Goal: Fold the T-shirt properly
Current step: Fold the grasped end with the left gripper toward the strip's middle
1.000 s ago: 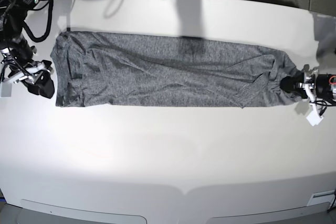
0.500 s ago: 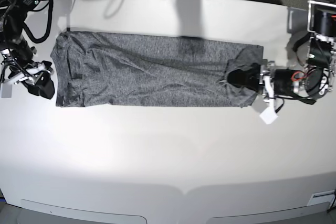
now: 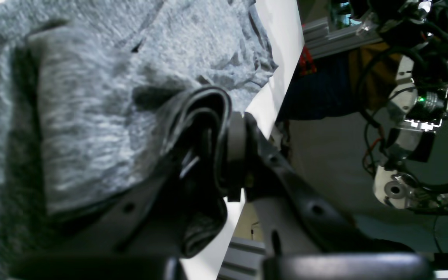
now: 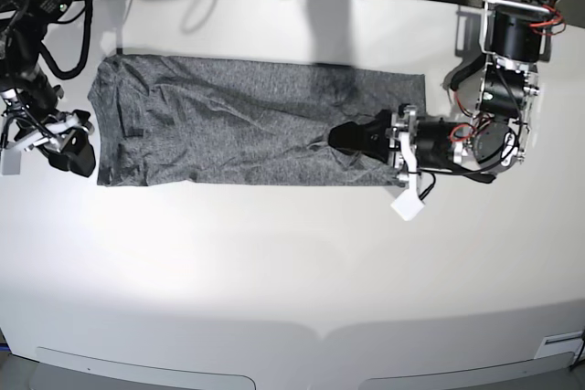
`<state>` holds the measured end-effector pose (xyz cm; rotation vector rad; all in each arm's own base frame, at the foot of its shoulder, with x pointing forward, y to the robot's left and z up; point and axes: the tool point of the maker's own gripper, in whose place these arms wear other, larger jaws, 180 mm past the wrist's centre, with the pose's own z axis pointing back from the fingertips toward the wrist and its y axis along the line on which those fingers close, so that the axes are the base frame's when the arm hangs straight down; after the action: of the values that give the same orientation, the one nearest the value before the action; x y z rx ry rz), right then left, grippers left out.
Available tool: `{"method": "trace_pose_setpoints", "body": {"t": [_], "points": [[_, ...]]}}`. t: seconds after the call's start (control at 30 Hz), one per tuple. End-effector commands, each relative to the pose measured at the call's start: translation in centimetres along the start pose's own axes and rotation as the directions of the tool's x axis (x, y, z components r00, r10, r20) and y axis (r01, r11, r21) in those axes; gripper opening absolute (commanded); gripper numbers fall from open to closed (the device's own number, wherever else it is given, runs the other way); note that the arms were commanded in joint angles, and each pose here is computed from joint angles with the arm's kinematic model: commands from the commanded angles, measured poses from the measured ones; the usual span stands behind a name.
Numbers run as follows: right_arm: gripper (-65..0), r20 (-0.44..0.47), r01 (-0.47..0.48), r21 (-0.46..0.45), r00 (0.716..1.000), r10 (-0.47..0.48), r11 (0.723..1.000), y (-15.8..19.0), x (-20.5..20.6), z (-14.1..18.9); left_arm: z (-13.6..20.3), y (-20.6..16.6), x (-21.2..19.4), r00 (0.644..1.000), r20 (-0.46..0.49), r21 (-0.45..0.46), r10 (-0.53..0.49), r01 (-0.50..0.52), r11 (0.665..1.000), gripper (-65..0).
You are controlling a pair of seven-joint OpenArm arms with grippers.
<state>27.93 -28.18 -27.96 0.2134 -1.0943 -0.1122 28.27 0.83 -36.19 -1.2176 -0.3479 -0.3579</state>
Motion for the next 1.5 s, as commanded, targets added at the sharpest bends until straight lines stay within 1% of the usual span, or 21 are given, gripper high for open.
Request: {"method": "trace_pose_setpoints", "body": {"t": [0.0, 0.03, 0.07, 0.13, 0.17, 0.2, 0.27, 0.4, 0.53, 0.7, 0.8, 0.87, 0.97, 1.0, 1.07, 1.17, 1.3, 1.37, 1.47], "points": [[-37.9, 0.055, -0.028, 0.015, 0.998, 0.027, 0.999, 0.4, 1.7, 0.3, 0.4, -0.9, 1.9, 0.998, 0.041, -0.020, -0.043, 0.044, 0.999, -65.0], [-37.9, 0.055, -0.028, 0.015, 0.998, 0.027, 0.999, 0.4, 1.7, 0.3, 0.4, -0.9, 1.9, 0.998, 0.041, -0.020, -0.043, 0.044, 0.999, -65.0], [-37.9, 0.056, -0.028, 0.015, 0.998, 0.027, 0.999, 0.4, 1.8, 0.3, 0.4, -0.9, 1.9, 0.998, 0.041, -0.021, -0.042, 0.043, 0.999, -62.0], [-37.9, 0.056, -0.028, 0.016, 0.998, 0.027, 0.999, 0.4, 1.8, 0.3, 0.3, -1.0, 2.0, 0.998, 0.043, -0.025, -0.042, 0.043, 0.999, -48.8], [-37.9, 0.056, -0.028, 0.016, 0.998, 0.027, 0.999, 0.4, 1.8, 0.3, 0.2, -1.2, 2.0, 0.998, 0.048, -0.033, -0.041, 0.042, 0.999, -43.2], [-37.9, 0.057, -0.028, 0.016, 0.998, 0.027, 0.999, 0.4, 1.8, 0.3, 0.1, -1.5, 2.2, 0.998, 0.057, -0.049, -0.038, 0.041, 0.998, -39.2], [-37.9, 0.057, -0.028, 0.016, 0.998, 0.027, 0.999, 0.4, 1.8, 0.3, -0.5, -2.3, 2.6, 0.997, 0.075, -0.088, -0.033, 0.039, 0.995, -35.5], [-37.9, 0.058, -0.028, 0.016, 0.998, 0.027, 0.999, 0.4, 1.8, 0.3, -2.0, -3.7, 2.9, 0.995, 0.092, -0.143, -0.027, 0.040, 0.989, -35.5], [-37.9, 0.056, -0.028, 0.015, 0.998, 0.027, 0.999, 0.4, 1.8, 0.3, -1.8, -3.6, 3.2, 0.995, 0.088, -0.135, -0.037, 0.049, 0.990, -35.6], [-37.9, 0.057, -0.028, 0.016, 0.998, 0.027, 0.999, 0.4, 1.8, 0.3, 0.9, -2.6, 5.1, 0.992, 0.088, -0.065, -0.091, 0.097, 0.993, -35.9], [-37.9, 0.057, -0.028, 0.016, 0.998, 0.027, 0.999, 0.4, 1.8, 0.3, 2.5, -1.7, 5.4, 0.991, 0.080, -0.020, -0.108, 0.110, 0.994, -35.9], [-37.9, 0.058, -0.028, 0.016, 0.998, 0.027, 0.999, 0.4, 1.8, 0.3, 2.9, -1.1, 4.8, 0.993, 0.063, 0.005, -0.100, 0.100, 0.995, -35.9], [-37.9, 0.059, -0.026, 0.019, 0.998, 0.025, 0.999, 0.4, 1.8, 0.3, 2.8, 1.2, 2.0, 0.996, -0.030, 0.101, -0.082, 0.085, 0.991, -35.9], [-37.9, 0.060, -0.026, 0.019, 0.998, 0.025, 0.999, 0.4, 1.8, 0.3, 2.8, 2.0, 1.3, 0.996, -0.047, 0.134, -0.076, 0.081, 0.988, -35.9], [-37.9, 0.058, -0.027, 0.018, 0.998, 0.025, 0.999, 0.4, 1.8, 0.3, 2.7, 2.8, 0.6, 0.997, -0.039, 0.169, -0.067, 0.073, 0.983, -35.8], [-37.9, 0.059, -0.027, 0.018, 0.998, 0.025, 0.999, 0.4, 1.8, 0.3, 2.4, 3.1, 0.8, 0.998, 0.010, 0.178, -0.063, 0.061, 0.982, -35.9], [-37.9, 0.062, -0.025, 0.021, 0.998, 0.024, 0.999, 0.5, 1.9, 0.3, 1.5, 3.8, 2.4, 0.990, 0.085, 0.232, -0.110, 0.088, 0.969, -35.8], [-37.9, 0.062, -0.025, 0.021, 0.998, 0.024, 0.999, 0.5, 1.9, 0.3, 0.5, 3.3, 2.7, 0.989, 0.099, 0.216, -0.114, 0.090, 0.972, -35.8], [-37.9, 0.061, -0.025, 0.021, 0.998, 0.024, 0.999, 0.5, 1.8, 0.3, -1.8, 2.3, 2.6, 0.989, 0.091, 0.183, -0.113, 0.095, 0.979, -35.8]]}}
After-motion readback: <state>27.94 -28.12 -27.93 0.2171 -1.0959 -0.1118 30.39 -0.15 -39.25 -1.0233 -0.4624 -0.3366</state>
